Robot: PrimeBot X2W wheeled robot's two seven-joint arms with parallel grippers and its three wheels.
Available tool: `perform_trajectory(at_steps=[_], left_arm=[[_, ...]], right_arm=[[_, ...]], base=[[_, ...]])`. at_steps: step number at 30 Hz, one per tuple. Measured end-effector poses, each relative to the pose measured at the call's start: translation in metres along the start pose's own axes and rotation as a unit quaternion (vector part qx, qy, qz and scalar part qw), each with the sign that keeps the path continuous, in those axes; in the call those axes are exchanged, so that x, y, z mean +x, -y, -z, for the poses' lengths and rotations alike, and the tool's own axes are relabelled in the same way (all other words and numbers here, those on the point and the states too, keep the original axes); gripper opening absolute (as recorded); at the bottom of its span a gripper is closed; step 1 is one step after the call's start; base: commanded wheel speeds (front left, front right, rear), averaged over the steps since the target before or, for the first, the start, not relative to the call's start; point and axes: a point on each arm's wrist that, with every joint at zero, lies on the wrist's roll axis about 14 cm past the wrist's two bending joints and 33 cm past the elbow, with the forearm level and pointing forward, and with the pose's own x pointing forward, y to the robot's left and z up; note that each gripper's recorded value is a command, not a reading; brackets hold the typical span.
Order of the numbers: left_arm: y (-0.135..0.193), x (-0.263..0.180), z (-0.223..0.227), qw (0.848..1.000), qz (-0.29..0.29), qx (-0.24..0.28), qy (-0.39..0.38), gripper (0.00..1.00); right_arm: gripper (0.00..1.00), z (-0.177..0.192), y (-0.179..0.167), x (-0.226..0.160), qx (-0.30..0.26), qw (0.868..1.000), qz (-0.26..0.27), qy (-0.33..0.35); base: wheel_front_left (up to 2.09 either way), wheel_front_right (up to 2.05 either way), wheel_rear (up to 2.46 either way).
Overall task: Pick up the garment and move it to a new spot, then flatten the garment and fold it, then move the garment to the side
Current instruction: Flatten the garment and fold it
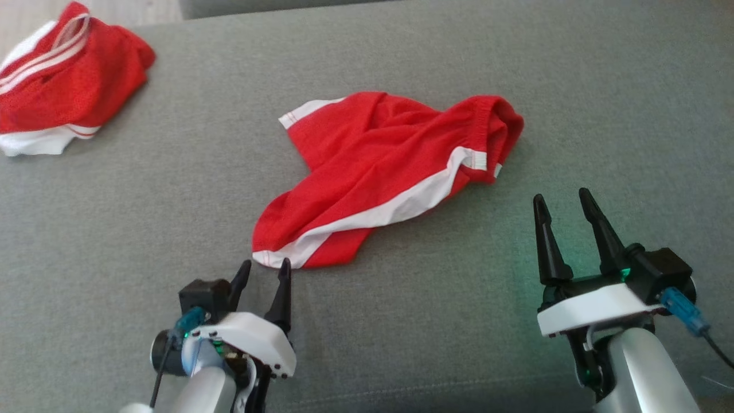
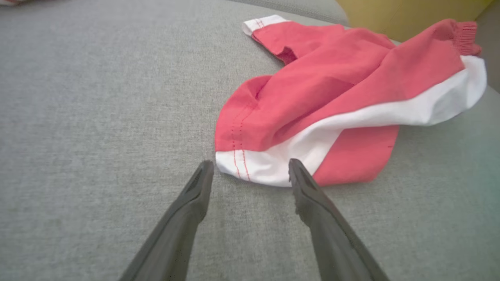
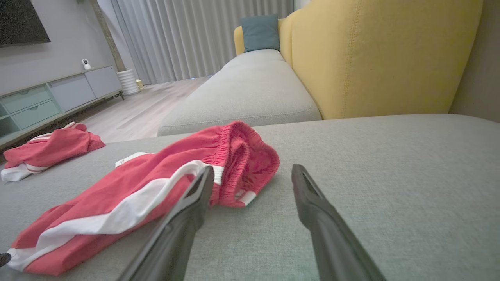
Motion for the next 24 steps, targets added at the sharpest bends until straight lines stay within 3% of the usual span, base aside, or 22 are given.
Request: perform_trajectory(at_steps=[11,12,13,15,17,18,21,24], left_arm=[[0.002,0.02,0.011,1.0,0.0,0.001,-0.024,1.0],[0.003,0.022,0.01,1.0,0.0,-0.001,-0.025,0.96],[0.003,0.023,0.01,1.0,0.001,-0.002,-0.024,0.9],[0.003,0.024,0.01,1.0,0.002,-0.001,-0.024,0.47],[0.003,0.025,0.012,1.0,0.003,0.0,-0.027,0.22],[0.004,0.025,0.012,1.0,0.004,0.0,-0.027,0.13],[0.006,0.025,0.012,1.0,0.007,0.0,-0.026,0.05],[0.005,0.023,0.008,1.0,0.007,-0.004,-0.019,0.05]], right_arm=[[1.0,0.001,0.015,0.001,-0.003,1.0,0.021,0.002],[1.0,0.002,0.016,0.001,-0.003,1.0,0.022,0.001],[1.0,0.002,0.017,0.0,-0.003,1.0,0.024,0.001],[1.0,0.003,0.019,-0.001,-0.004,1.0,0.026,0.0],[1.0,0.004,0.02,-0.001,-0.004,1.0,0.028,-0.001],[1.0,0.005,0.02,-0.002,-0.004,1.0,0.029,-0.002],[1.0,0.005,0.021,-0.002,-0.003,1.0,0.029,-0.002],[1.0,0.006,0.018,-0.001,-0.003,1.0,0.026,-0.003]], base=[[0.0,0.0,0.0],[0.0,0.0,0.0],[0.0,0.0,0.0],[0.0,0.0,0.0],[0.0,0.0,0.0],[0.0,0.0,0.0],[0.0,0.0,0.0],[0.0,0.0,0.0]])
